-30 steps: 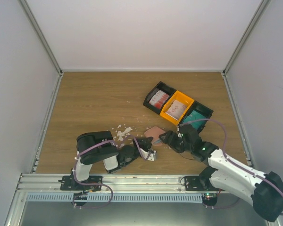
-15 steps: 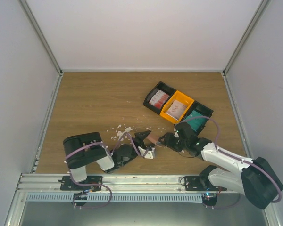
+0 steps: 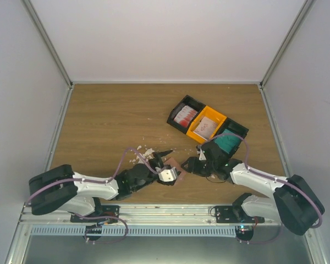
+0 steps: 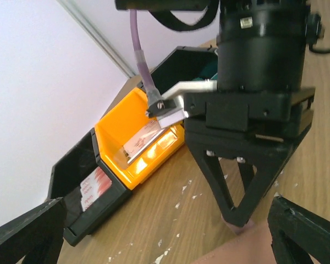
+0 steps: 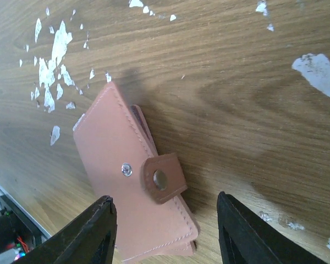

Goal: Put the credit cards into the card holder
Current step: Close the card holder at the center of the board.

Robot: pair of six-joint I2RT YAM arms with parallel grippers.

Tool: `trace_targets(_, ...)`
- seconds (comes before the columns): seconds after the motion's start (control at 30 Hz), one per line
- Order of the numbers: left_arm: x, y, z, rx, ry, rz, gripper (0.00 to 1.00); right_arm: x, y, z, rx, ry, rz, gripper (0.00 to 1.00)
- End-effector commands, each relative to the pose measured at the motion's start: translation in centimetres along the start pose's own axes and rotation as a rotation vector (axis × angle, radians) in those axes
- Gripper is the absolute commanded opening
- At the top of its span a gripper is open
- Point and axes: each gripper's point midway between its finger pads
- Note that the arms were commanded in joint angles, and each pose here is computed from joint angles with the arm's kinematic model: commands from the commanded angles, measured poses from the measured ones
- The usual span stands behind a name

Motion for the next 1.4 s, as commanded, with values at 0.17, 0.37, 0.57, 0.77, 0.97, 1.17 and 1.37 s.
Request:
trace_targets(0.17,4.4,0.4,-2.0,0.070,-0.589,-0.106,0.99,2.5,0.6,0.1,0.046,-0.136,-0.072,0.51)
trace_targets(0.37,6.6,-1.1,3.0,0.339,-1.121,-0.155,0.99,2.1,0.3,-1.0,0.020,-0.202,0.013,0.50)
trace_targets(0.57,4.3,-4.3,6.3,0.437,-1.443,-0.073,0.91,1.3,0.2,-2.3,0.038,-0.294,0.122,0.40)
trace_targets(0.77,1.5,-4.6,8.2,0.545,-1.568,0.009,0.66,0.2,0.4,-1.8,0.092,-0.343,0.179,0.31)
trace_targets(0.97,0.1,-3.9,9.4,0.603,-1.624,0.050,0.53,0.8,0.8,-1.1,0.123,-0.341,0.133,0.17)
trace_targets(1.17,-0.7,-3.7,10.8,0.657,-1.646,0.045,0.50,1.8,1.3,-0.8,0.119,-0.304,0.060,0.01)
trace_targets(1.37,-1.3,-3.0,11.9,0.716,-1.635,0.047,0.50,3.2,1.2,-1.6,0.089,-0.369,0.020,0.01)
Point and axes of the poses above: each gripper's point midway between its finger pads, its own y axis out along the fingers, its own x axis along the line the jaws close on, z = x × y, and after that the axes turned 13 degrees about -y, right-handed
